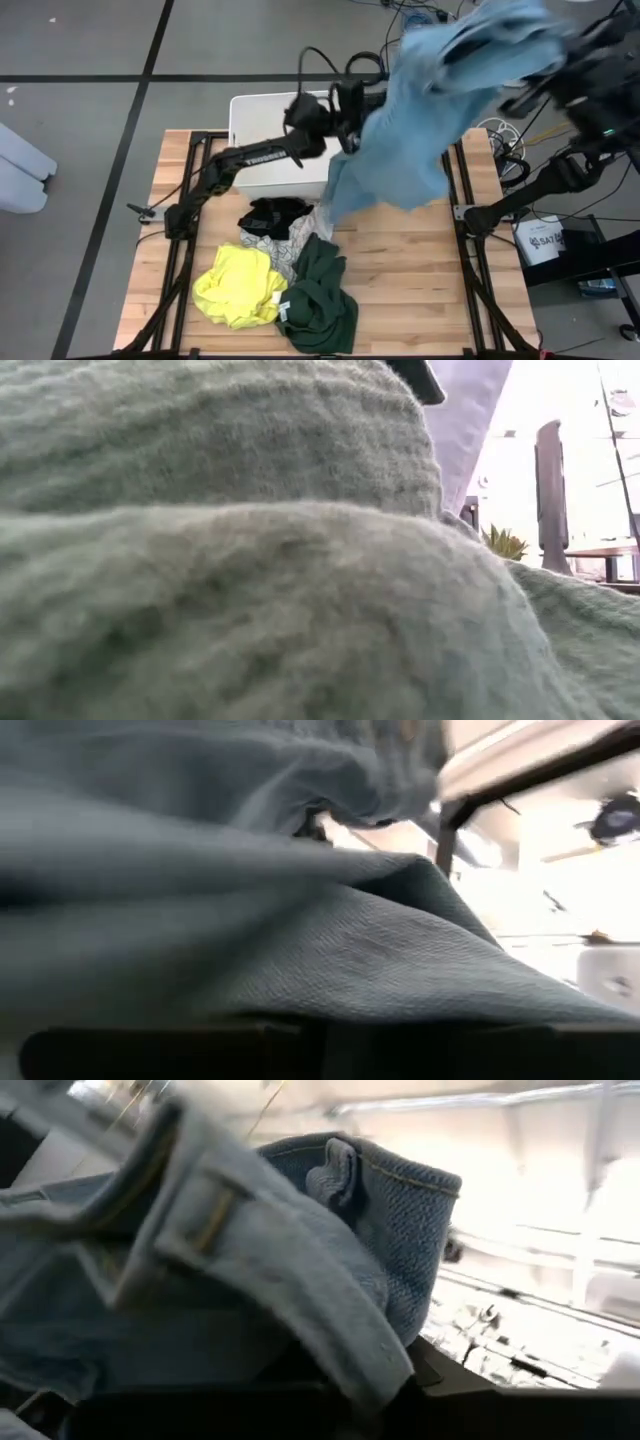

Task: Fold laundry
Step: Fold the denim pants

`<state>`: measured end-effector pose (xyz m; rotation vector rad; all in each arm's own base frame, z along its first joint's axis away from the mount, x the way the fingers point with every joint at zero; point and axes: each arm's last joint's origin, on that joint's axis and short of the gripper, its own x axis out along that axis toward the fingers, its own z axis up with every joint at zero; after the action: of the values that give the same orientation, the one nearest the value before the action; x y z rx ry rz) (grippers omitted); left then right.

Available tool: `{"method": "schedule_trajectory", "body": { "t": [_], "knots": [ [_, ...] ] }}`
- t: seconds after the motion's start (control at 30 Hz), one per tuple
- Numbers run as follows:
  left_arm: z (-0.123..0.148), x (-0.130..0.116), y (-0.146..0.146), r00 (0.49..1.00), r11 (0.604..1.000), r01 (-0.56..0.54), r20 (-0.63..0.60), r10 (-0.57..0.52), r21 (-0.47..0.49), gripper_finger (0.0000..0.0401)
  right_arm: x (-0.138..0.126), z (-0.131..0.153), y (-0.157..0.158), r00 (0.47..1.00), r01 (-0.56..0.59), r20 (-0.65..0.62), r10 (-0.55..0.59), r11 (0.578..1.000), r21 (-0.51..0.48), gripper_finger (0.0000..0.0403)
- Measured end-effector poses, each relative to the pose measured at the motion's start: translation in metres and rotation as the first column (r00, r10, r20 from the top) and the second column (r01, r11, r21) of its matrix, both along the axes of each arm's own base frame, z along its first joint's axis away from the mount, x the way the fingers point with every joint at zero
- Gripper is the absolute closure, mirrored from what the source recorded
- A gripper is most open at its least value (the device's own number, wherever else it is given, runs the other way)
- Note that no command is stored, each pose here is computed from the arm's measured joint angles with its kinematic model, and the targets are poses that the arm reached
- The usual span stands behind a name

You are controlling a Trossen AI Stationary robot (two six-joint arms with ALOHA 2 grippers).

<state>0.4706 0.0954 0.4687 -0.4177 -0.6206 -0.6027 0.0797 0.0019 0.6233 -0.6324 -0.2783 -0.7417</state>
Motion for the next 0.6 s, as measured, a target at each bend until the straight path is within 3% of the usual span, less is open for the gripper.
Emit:
{"method": "schedule_trajectory", "body": {
  "t": [0.17, 0.33, 0.47, 0.6],
  "knots": [
    [-0.021, 0.020, -0.046, 0.981, 0.975, 0.189, -0.058, -0.183, 0.118, 0.0303, 0.032, -0.020, 0.002, 0.989, -0.013, -0.143, 0.024, 0.997, 0.081, 0.0380],
    [-0.063, 0.046, -0.106, 0.928, 0.893, 0.372, -0.139, -0.347, 0.252, 0.0303, 0.043, -0.036, 0.002, 0.972, 0.010, -0.232, 0.034, 0.983, 0.186, 0.0380],
    [-0.095, 0.061, -0.150, 0.913, 0.857, 0.409, -0.142, -0.383, 0.314, 0.0303, 0.037, -0.038, 0.001, 0.978, -0.007, -0.200, 0.059, 0.968, 0.253, 0.0380],
    [-0.125, 0.073, -0.179, 0.921, 0.855, 0.389, -0.140, -0.363, 0.342, 0.0303, 0.030, -0.043, 0.000, 0.975, -0.024, -0.201, 0.091, 0.949, 0.315, 0.0380]
  ]
}}
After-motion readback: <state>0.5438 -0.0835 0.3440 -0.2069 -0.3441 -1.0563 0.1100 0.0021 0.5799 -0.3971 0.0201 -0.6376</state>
